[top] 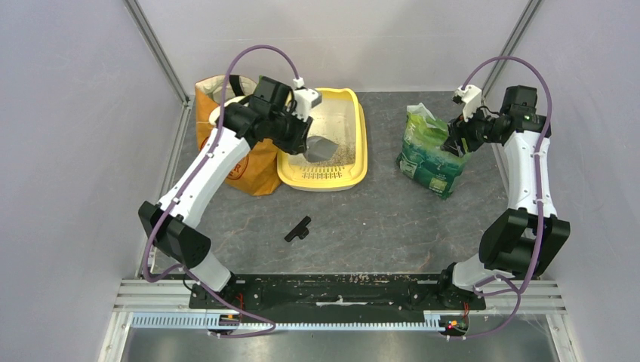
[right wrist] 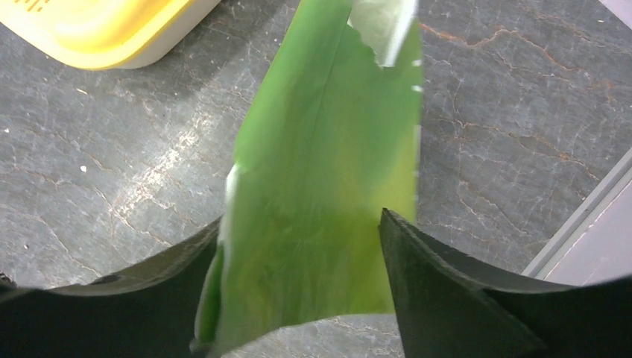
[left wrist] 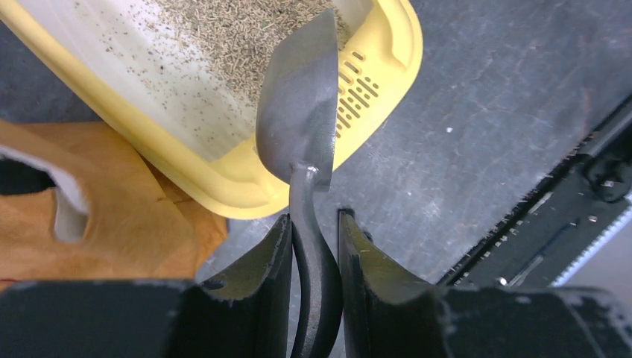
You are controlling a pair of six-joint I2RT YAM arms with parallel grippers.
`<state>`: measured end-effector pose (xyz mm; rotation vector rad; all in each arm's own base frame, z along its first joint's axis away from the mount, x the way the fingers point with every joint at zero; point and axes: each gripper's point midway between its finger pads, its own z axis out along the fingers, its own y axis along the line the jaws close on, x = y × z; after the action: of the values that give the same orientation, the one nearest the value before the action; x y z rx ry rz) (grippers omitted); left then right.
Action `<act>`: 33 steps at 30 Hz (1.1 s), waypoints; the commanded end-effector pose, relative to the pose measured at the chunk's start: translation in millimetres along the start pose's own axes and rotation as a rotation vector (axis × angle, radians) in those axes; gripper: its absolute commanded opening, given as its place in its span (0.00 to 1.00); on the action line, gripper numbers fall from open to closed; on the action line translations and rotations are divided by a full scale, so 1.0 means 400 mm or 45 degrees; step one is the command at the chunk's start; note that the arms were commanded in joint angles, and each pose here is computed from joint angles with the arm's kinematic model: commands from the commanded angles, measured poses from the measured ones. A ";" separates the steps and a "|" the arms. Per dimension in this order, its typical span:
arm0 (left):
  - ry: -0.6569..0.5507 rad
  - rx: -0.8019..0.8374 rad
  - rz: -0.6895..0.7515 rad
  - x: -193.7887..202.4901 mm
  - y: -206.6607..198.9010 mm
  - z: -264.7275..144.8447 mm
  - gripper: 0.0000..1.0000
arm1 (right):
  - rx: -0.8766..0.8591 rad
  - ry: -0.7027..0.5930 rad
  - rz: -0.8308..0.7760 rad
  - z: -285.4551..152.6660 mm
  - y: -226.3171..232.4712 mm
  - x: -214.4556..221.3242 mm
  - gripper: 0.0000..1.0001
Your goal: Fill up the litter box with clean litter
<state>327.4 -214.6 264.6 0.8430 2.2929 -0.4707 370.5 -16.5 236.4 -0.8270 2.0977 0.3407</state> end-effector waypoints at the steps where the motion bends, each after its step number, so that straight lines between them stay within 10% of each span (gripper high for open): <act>1: -0.143 0.259 0.044 -0.023 -0.068 -0.116 0.02 | 0.059 -0.096 -0.030 -0.050 -0.010 -0.078 0.83; 8: -0.113 0.585 -0.166 0.071 -0.095 -0.218 0.02 | 0.096 -0.116 -0.028 -0.055 -0.032 -0.099 0.97; 33: 0.246 0.316 -0.797 0.641 0.317 -0.258 0.02 | 0.063 -0.360 -0.125 -0.190 0.130 -0.306 0.97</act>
<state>218.0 27.4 169.9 0.2647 2.6770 -0.9236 365.0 17.7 358.1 -0.7704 1.8420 0.2960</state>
